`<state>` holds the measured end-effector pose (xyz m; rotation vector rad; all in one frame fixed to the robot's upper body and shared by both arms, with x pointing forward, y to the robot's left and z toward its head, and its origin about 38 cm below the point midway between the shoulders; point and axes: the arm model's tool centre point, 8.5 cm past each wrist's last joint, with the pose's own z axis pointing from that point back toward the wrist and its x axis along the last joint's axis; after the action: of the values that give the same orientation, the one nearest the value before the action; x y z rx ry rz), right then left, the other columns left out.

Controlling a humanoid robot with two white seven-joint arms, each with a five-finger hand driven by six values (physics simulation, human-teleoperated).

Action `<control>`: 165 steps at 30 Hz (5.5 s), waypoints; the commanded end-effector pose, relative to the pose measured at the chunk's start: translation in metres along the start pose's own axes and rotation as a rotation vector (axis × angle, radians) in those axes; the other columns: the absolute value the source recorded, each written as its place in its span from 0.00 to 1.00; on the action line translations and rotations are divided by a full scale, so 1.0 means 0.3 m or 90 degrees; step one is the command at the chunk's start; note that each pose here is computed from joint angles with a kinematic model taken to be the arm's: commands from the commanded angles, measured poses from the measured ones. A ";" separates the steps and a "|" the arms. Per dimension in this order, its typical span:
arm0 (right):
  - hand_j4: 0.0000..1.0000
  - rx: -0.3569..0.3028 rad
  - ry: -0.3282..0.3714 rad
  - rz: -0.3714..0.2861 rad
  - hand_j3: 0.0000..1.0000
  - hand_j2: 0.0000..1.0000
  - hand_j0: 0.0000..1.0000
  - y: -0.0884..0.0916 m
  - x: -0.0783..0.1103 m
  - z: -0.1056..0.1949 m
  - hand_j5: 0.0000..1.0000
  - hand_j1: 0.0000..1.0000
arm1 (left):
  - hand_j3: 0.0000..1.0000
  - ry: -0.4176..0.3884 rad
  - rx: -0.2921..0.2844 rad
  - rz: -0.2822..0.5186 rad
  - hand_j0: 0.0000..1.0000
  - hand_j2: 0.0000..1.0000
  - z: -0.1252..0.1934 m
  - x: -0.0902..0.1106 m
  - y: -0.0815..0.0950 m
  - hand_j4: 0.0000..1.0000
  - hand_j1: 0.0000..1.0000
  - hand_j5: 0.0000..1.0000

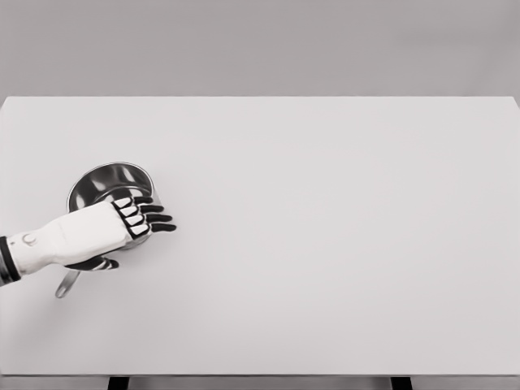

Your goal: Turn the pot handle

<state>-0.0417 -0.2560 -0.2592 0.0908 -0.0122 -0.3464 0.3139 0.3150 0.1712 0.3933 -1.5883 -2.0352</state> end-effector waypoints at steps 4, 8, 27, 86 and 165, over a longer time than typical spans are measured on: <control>1.00 0.000 0.000 0.000 1.00 1.00 1.00 0.000 0.000 0.000 1.00 1.00 | 1.00 0.004 -0.001 -0.002 1.00 1.00 0.012 -0.008 0.010 1.00 1.00 1.00; 1.00 0.000 0.000 0.000 1.00 1.00 1.00 0.000 0.000 0.000 1.00 1.00 | 1.00 0.005 -0.003 -0.003 1.00 1.00 0.015 -0.009 0.010 1.00 1.00 1.00; 1.00 0.000 -0.001 0.000 1.00 1.00 1.00 0.000 0.000 0.000 1.00 1.00 | 1.00 0.019 -0.021 -0.017 1.00 1.00 0.058 -0.034 0.030 1.00 1.00 1.00; 1.00 0.000 0.000 0.000 1.00 1.00 1.00 0.000 0.000 0.000 1.00 1.00 | 1.00 0.042 0.036 0.095 1.00 1.00 0.160 -0.047 0.048 1.00 1.00 1.00; 1.00 0.000 0.000 0.000 1.00 1.00 1.00 0.000 0.000 0.000 1.00 1.00 | 1.00 0.184 0.089 0.039 1.00 1.00 0.277 -0.075 -0.005 1.00 1.00 1.00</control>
<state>-0.0417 -0.2560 -0.2592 0.0907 -0.0126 -0.3463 0.2883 0.3948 0.1898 0.6517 -1.5403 -1.7450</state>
